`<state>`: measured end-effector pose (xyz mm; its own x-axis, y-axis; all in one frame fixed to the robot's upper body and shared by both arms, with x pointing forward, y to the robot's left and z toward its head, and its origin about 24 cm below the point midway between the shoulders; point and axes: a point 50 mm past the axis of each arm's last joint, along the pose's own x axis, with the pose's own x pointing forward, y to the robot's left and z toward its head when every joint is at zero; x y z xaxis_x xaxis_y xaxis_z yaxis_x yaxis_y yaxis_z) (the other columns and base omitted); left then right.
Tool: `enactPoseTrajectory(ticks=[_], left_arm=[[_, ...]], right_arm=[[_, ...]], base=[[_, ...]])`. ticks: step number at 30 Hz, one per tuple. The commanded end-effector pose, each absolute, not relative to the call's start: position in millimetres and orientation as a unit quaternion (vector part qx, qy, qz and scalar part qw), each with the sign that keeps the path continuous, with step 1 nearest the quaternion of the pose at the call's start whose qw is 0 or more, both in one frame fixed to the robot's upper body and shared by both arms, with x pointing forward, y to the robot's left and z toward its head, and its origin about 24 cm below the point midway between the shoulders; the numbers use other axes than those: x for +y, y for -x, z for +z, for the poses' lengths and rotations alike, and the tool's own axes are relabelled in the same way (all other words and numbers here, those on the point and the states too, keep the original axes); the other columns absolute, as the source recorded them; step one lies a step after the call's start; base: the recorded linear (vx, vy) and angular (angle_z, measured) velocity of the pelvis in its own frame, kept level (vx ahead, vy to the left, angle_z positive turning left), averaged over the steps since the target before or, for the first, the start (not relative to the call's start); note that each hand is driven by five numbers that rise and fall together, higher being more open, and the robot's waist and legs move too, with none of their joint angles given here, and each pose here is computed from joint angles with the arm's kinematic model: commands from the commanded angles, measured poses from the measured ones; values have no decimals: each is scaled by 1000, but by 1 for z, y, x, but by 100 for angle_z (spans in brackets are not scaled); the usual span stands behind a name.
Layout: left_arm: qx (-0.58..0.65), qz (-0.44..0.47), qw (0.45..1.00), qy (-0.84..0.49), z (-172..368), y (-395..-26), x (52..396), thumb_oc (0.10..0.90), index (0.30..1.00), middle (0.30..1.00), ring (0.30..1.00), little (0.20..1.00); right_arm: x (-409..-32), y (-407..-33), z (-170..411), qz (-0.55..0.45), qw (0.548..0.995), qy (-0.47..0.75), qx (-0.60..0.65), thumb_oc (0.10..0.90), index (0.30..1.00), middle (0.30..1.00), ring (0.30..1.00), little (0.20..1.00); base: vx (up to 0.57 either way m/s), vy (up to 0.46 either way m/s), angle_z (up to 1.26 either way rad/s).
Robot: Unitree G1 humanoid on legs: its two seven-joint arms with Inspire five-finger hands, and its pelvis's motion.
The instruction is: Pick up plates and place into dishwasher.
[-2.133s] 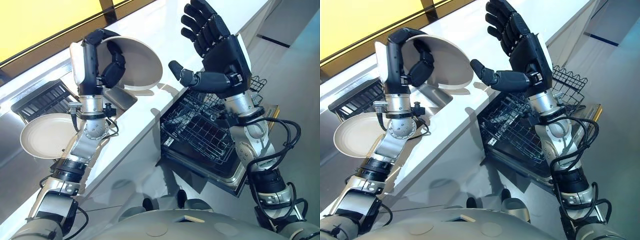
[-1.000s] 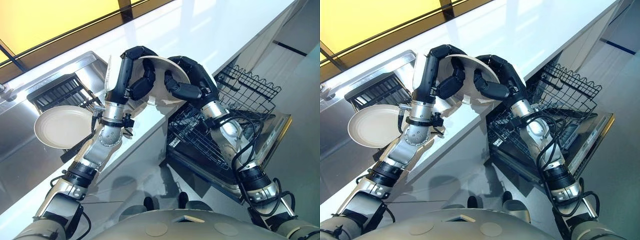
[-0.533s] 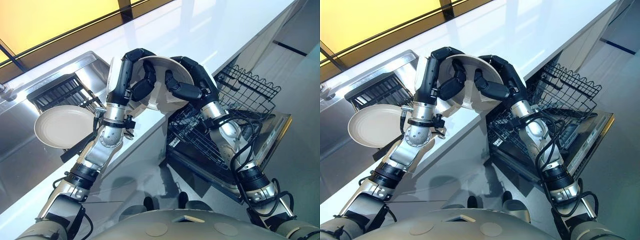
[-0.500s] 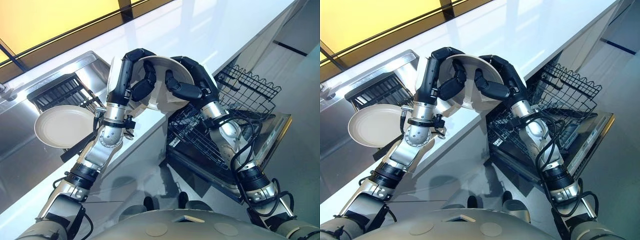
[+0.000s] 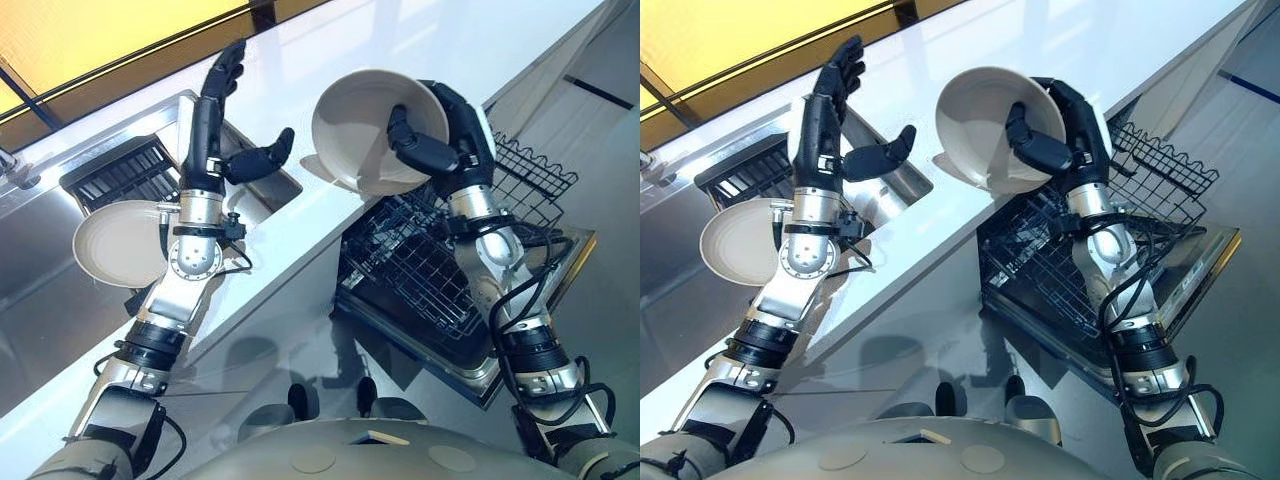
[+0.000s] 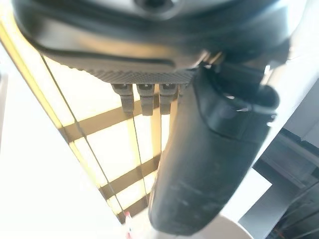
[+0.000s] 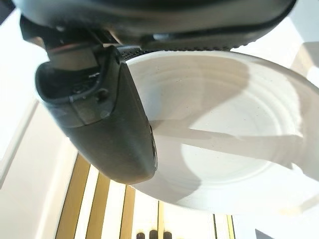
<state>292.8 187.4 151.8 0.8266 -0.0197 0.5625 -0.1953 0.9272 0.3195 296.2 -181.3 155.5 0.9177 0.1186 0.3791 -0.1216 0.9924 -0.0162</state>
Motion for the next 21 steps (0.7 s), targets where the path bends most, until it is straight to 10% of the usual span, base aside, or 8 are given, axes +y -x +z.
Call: enactPoseTrajectory(ticks=[1,12,21], left_arm=[[-433,59,883,-171,229,-296,188,800,900,900,900,900],[-405,99,877,-241,240,-301,223,800,900,900,900,900],[-349,157,883,-273,224,-288,275,800,900,900,900,900]], right_arm=[[-193,-294,243,18,913,1,-407,100,300,300,300,200],[-273,-282,286,-318,785,232,-479,100,300,300,300,200],[-356,-272,240,-428,791,324,-295,100,300,300,300,200]], base=[[-10,-12,7],[14,-22,8],[54,-30,2]])
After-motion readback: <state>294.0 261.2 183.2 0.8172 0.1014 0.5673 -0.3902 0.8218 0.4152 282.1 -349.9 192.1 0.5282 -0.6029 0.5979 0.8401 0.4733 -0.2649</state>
